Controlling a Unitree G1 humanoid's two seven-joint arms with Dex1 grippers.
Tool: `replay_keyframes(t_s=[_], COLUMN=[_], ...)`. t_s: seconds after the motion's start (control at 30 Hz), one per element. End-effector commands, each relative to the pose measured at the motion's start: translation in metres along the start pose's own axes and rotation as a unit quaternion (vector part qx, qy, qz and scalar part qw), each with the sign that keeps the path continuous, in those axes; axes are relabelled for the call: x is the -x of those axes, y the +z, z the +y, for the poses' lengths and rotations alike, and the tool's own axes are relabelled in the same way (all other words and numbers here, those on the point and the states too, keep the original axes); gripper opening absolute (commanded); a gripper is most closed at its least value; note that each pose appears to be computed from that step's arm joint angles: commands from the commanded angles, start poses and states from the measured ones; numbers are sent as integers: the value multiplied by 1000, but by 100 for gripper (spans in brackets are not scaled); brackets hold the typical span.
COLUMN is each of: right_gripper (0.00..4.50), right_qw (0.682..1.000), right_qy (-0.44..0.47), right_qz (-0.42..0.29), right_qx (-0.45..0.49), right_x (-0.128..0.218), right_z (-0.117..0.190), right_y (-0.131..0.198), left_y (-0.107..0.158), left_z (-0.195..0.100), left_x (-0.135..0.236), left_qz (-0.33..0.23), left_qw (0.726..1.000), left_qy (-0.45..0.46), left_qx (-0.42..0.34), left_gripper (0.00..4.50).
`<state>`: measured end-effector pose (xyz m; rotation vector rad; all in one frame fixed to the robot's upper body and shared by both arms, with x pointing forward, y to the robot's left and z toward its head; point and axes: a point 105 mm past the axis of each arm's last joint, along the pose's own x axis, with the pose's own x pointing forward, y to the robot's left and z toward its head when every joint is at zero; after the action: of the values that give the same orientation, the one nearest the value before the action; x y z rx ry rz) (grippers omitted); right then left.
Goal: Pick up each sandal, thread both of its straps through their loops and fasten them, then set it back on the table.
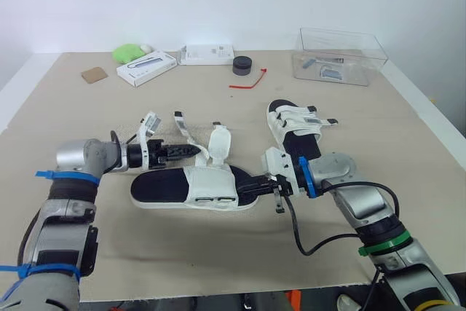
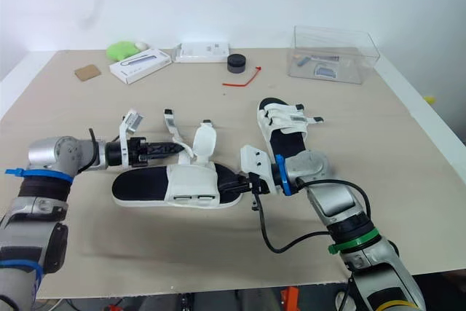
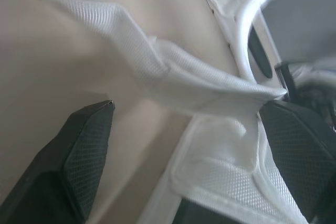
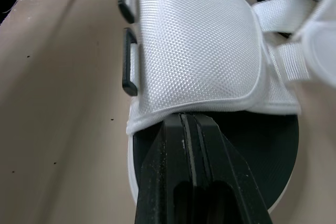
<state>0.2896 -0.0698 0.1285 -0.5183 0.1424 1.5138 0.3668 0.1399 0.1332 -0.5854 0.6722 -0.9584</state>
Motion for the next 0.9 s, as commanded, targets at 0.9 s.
replay_keyframes(t_s=[0.9], right_gripper=[7], right_qw=[1000], right_qy=[-6], right_qz=[-5], right_qx=[29], right_x=[3], right_z=[-4], right_y=[12], left_y=[1], left_z=[-22], left_x=[28], left_qz=[6], left_qw=[997], left_qy=[-70], left_qx=[27], left_gripper=[450])
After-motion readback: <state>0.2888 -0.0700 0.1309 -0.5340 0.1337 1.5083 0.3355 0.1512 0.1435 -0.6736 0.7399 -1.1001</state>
